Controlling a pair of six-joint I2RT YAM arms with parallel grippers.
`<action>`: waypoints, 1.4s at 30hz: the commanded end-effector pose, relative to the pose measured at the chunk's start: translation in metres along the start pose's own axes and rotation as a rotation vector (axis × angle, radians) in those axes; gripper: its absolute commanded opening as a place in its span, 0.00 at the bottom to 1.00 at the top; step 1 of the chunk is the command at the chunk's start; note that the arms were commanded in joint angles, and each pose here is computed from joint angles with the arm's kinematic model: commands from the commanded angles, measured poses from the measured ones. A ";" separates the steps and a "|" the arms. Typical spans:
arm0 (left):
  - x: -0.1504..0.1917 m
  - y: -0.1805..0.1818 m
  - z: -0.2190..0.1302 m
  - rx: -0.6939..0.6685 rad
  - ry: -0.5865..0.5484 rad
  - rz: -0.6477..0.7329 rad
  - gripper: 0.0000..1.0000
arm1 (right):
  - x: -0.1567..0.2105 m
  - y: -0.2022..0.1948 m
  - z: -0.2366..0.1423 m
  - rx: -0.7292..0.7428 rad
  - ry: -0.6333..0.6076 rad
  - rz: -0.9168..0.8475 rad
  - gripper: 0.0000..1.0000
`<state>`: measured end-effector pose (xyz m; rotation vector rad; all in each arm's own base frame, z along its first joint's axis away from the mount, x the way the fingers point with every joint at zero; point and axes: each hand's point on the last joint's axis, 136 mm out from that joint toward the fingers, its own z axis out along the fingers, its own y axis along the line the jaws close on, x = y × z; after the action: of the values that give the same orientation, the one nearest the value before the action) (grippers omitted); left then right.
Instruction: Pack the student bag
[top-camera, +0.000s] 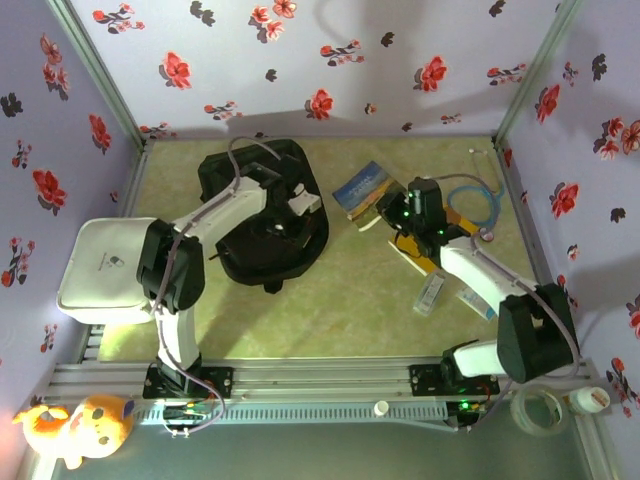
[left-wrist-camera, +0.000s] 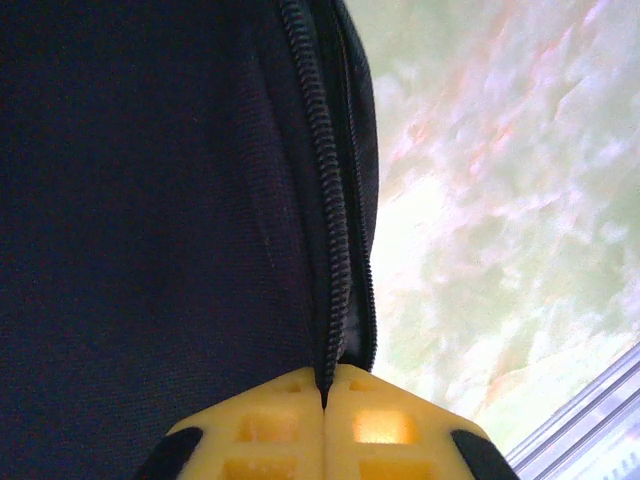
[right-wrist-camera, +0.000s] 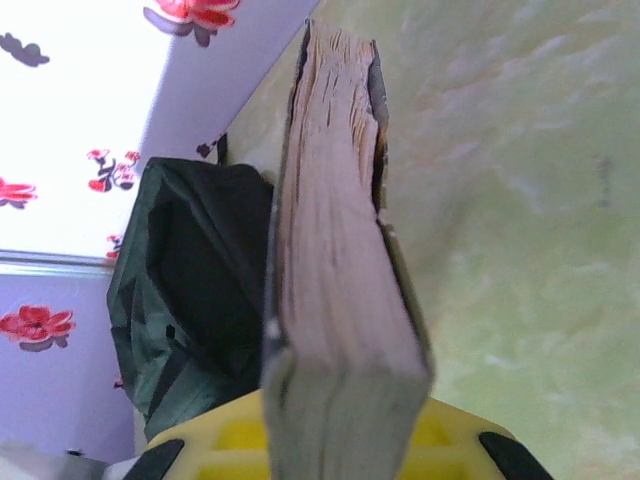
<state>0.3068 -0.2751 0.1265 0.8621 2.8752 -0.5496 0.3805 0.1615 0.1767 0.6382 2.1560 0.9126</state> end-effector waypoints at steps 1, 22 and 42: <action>-0.030 -0.013 -0.042 0.022 -0.152 0.005 0.00 | -0.031 0.019 -0.026 -0.053 -0.143 -0.043 0.07; -0.135 -0.022 -0.133 0.006 -0.630 -0.009 0.00 | 0.034 0.048 -0.044 -0.279 0.103 -0.044 0.08; -0.134 -0.030 -0.138 0.036 -0.660 0.016 0.00 | 0.087 0.092 0.007 -0.382 0.279 0.006 0.08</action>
<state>0.4087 -0.3124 0.2500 0.5539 2.3785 -0.6586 0.3303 0.2568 0.1496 0.4469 2.3095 1.2731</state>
